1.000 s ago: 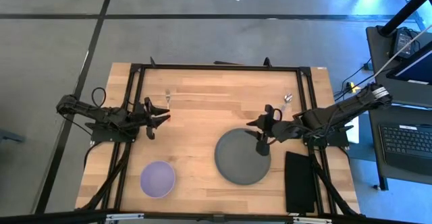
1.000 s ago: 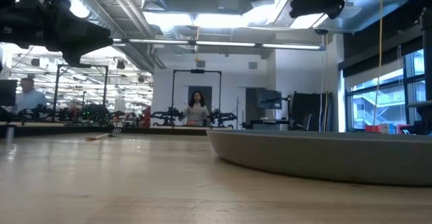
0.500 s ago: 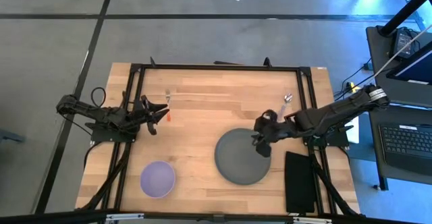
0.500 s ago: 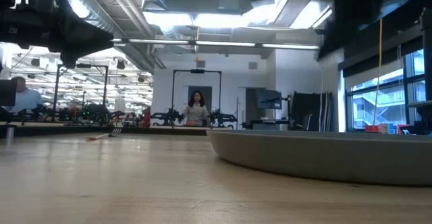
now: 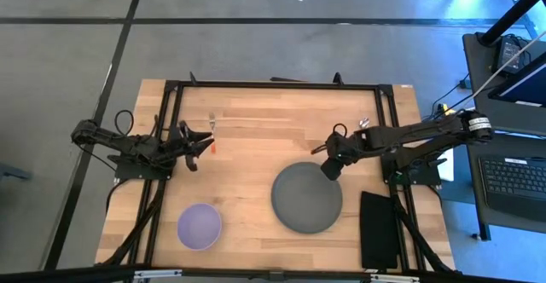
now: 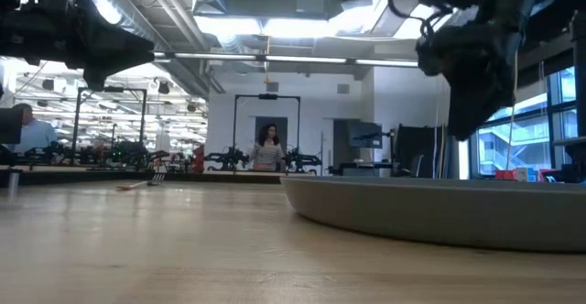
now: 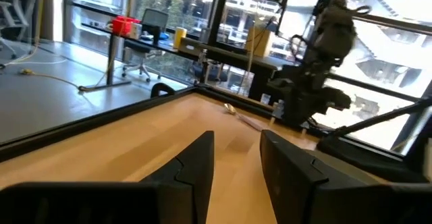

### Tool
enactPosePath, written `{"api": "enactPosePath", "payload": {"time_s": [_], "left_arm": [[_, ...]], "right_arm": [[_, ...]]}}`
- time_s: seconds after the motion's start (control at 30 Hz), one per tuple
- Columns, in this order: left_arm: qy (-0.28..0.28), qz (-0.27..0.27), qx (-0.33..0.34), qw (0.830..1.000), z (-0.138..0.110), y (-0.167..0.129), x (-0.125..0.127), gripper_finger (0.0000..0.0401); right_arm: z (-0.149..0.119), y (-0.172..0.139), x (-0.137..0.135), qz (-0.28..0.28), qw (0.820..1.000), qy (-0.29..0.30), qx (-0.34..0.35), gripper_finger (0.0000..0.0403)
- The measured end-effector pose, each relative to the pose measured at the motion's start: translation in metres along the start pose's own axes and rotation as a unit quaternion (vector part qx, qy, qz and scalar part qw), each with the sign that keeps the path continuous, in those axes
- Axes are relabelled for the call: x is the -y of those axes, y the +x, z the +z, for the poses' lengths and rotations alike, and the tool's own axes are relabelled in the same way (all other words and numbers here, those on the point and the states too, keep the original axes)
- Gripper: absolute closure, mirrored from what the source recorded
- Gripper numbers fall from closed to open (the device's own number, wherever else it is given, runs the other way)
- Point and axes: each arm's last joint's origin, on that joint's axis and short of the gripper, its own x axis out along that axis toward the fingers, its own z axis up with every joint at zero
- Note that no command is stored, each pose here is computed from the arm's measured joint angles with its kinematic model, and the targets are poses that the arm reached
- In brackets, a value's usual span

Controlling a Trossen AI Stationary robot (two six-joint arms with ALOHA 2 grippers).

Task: Set table place
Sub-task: Adjust the grey plate

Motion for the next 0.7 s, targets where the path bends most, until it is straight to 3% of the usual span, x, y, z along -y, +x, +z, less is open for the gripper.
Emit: {"api": "enactPosePath", "payload": {"time_s": [0.23,0.53,0.7], "left_arm": [[0.0,-0.025,-0.007,1.0,0.0,0.0,0.001,0.0287],[0.0,-0.025,-0.007,1.0,-0.001,0.0,0.001,0.0287],[0.0,-0.025,-0.007,1.0,-0.001,0.0,0.001,0.0287]], "right_arm": [[-0.013,0.022,0.014,-0.007,0.999,0.031,-0.023,0.0264],[-0.02,0.039,0.016,0.064,0.997,0.038,-0.019,0.0264],[-0.026,0.045,0.02,0.065,0.997,0.045,-0.021,0.0264]]}}
